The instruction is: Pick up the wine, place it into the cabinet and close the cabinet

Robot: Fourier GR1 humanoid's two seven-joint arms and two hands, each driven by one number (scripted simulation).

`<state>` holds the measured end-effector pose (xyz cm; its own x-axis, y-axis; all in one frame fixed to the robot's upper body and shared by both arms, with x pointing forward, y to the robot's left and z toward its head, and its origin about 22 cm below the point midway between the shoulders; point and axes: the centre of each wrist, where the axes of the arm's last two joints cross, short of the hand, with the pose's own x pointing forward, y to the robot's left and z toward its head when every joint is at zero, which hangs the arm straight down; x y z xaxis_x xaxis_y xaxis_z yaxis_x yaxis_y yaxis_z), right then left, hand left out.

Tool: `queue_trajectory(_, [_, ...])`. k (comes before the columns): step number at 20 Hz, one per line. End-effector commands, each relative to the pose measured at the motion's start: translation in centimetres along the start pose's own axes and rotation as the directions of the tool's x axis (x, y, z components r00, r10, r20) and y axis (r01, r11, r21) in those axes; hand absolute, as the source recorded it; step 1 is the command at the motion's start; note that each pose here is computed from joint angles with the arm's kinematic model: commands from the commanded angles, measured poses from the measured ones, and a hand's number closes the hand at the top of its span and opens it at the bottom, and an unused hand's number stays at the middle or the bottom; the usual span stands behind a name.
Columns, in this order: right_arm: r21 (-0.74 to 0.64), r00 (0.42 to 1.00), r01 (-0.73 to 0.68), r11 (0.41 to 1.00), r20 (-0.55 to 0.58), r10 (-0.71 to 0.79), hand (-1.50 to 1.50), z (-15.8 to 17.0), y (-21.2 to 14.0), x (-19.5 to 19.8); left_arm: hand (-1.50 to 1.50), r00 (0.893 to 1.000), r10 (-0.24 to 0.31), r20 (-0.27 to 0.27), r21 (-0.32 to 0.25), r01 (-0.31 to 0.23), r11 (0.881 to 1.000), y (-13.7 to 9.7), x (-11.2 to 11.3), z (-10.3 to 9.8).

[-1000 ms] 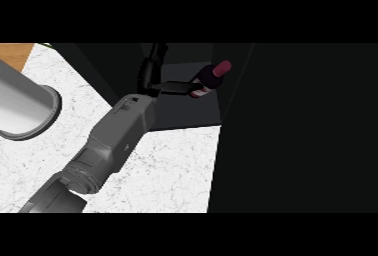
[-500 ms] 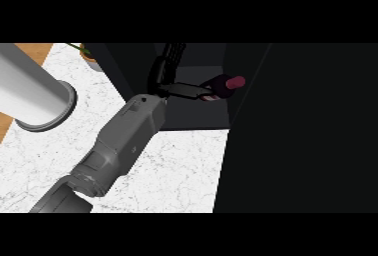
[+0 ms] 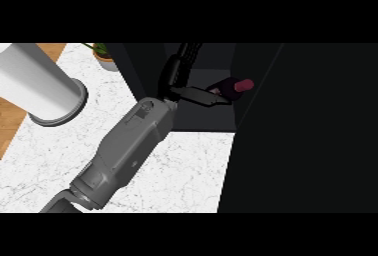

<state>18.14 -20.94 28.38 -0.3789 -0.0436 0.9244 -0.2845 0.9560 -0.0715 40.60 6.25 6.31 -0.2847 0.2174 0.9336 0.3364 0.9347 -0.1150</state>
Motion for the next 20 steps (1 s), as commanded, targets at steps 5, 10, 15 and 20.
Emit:
queue_trajectory(5, [0.013, 0.999, -0.011, 1.0, 0.036, 0.01, -1.5, 1.2, 0.9, -0.2, -1.5, 0.998, 0.068, -0.013, -0.026, -0.068, 0.997, -5.8, 1.7, 5.6])
queue_trajectory(10, [0.03, 1.0, -0.018, 0.999, 0.022, 0.017, -1.5, 1.5, 0.9, 1.1, -1.5, 0.994, 0.106, 0.008, 0.035, -0.106, 0.994, -8.8, 4.6, 8.9])
queue_trajectory(15, [0.01, 0.999, -0.016, 1.0, 0.051, 0.015, -1.5, 1.1, 1.4, -0.2, -1.5, 0.987, 0.156, 0.028, 0.092, -0.158, 0.983, -10.0, 6.2, 11.6])
queue_trajectory(20, [0.013, 0.999, -0.02, 1.0, 0.048, 0.019, -1.5, 1.1, 0.8, 1.3, 1.5, 0.976, 0.216, 0.022, 0.136, -0.217, 0.967, -9.6, 5.7, 17.0])
